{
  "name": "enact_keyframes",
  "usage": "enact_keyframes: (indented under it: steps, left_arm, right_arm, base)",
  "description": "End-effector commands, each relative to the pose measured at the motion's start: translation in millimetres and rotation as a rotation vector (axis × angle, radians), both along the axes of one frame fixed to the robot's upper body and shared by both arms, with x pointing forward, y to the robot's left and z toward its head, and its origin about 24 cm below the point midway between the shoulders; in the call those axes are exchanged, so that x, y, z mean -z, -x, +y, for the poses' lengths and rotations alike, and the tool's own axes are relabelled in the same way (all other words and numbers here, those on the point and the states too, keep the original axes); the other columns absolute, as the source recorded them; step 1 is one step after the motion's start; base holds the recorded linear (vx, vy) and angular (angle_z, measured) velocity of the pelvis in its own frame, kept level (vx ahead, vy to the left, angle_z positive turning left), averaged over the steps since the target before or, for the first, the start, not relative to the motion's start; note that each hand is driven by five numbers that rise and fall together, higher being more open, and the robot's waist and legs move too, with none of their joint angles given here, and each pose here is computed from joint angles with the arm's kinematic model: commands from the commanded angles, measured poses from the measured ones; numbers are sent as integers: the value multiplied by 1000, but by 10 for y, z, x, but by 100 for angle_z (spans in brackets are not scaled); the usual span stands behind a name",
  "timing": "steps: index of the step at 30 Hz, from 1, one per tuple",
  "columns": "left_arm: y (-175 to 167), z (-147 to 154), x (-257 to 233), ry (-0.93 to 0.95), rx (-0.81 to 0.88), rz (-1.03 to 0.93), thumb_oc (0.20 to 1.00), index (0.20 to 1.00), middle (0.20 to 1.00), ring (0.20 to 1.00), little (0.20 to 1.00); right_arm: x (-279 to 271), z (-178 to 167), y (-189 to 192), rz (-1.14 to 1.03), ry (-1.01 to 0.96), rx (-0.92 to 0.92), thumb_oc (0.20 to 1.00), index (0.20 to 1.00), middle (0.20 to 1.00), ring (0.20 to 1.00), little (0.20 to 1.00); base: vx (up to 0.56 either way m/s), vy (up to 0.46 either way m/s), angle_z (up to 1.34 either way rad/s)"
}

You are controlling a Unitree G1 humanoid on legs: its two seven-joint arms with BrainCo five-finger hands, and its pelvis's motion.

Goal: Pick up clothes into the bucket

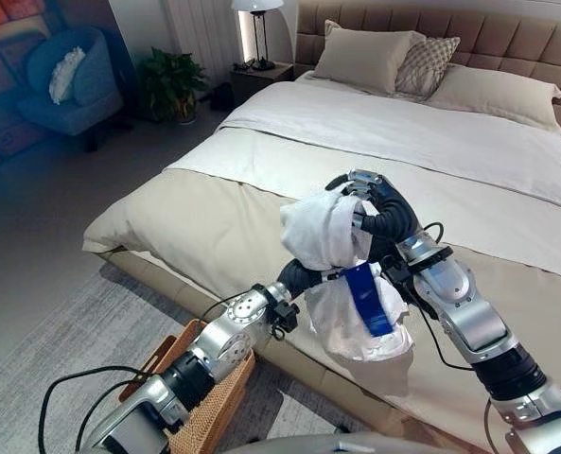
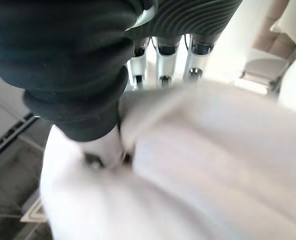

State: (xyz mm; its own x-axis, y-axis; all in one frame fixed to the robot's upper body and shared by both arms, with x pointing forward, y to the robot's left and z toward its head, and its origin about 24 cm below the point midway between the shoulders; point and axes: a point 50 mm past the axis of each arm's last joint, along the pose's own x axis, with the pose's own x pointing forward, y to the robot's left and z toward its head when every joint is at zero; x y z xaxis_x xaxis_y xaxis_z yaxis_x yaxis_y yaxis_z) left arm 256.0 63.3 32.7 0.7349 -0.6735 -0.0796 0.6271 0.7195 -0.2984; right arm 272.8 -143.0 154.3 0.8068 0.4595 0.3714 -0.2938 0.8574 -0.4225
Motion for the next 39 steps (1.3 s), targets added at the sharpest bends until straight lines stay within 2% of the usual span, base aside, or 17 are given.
enact_keyframes:
  steps: [1,3,4,6,10,11,13,15,16,19,20,21,22,23,32,34,39]
  left_arm:
    - [-181,247,-197,-50,-154,-170,200,200,200,200,200]
    - [-192,418,-196,-65,-259,-193,200,200,200,200,200]
    - [-191,419,-194,-65,-259,-193,200,200,200,200,200]
    - [-142,676,-139,-97,-390,-200,200,200,200,200,200]
    - [-51,1013,-120,-120,-543,-213,200,200,200,200,200]
    - [-47,1014,-118,-121,-543,-212,200,200,200,200,200]
    - [58,1367,-183,-142,-721,-257,200,200,200,200,200]
    - [62,1369,-182,-143,-722,-256,200,200,200,200,200]
    - [101,1542,-228,-176,-816,-290,200,200,200,200,200]
    - [121,1732,-311,-234,-907,-348,200,200,200,200,200]
    - [128,1831,-345,-265,-962,-375,200,200,200,200,200]
    - [127,1834,-347,-265,-963,-376,200,200,200,200,200]
    - [113,1912,-328,-284,-1013,-368,200,200,200,200,200]
    - [111,1913,-329,-284,-1014,-369,200,200,200,200,200]
    - [48,2196,-148,-482,-1094,-308,200,200,200,200,200]
    - [45,2209,-131,-496,-1094,-301,200,200,200,200,200]
    - [21,2414,50,-713,-1129,-225,200,200,200,200,200]
  right_arm:
    - [-329,28,138,-160,-117,-56,1000,1000,1000,1000,1000]
    - [-259,-41,161,-137,-127,-24,1000,1000,1000,1000,1000]
    - [-258,-41,162,-137,-127,-24,1000,1000,1000,1000,1000]
    - [-106,-185,216,-82,-158,39,1000,1000,1000,1000,1000]
    - [163,-430,291,26,-202,156,1000,1000,1000,1000,1000]
    - [165,-430,293,27,-202,156,1000,1000,1000,1000,1000]
    - [598,-696,365,182,-248,345,1000,1000,1000,1000,1000]
    - [601,-694,366,183,-248,345,1000,1000,1000,1000,1000]
    - [901,-812,403,295,-232,448,1000,1000,1000,1000,1000]
    - [1380,-945,506,472,-142,579,1000,1000,1000,1000,1000]
    - [1803,-995,657,649,-84,651,1000,1000,1000,1000,1000]
    - [1804,-992,650,647,-84,650,1000,1000,1000,1000,1000]
    - [2050,-992,757,760,-42,676,1000,1000,1000,1000,1000]
    - [2050,-990,753,759,-42,676,1000,1000,1000,1000,1000]
    - [2805,-1167,1392,1192,190,790,1000,1000,1000,1000,1000]
    - [2794,-1188,1370,1187,192,800,1000,1000,1000,1000,1000]
    - [2661,-1250,1192,1087,125,833,1000,1000,1000,1000,1000]
  base:
    - [0,0,0]
    - [3,-1,2]
    - [11,0,6]
    - [23,3,5]
    - [16,8,5]
    - [13,15,6]
    - [10,27,4]
    - [0,0,0]
    - [-1,32,5]
    - [-22,41,5]
    - [-25,34,5]
    - [-49,40,5]
    - [-32,16,3]
    - [-57,31,0]
    - [-123,33,-3]
    - [-60,30,-3]
    - [-75,34,-13]
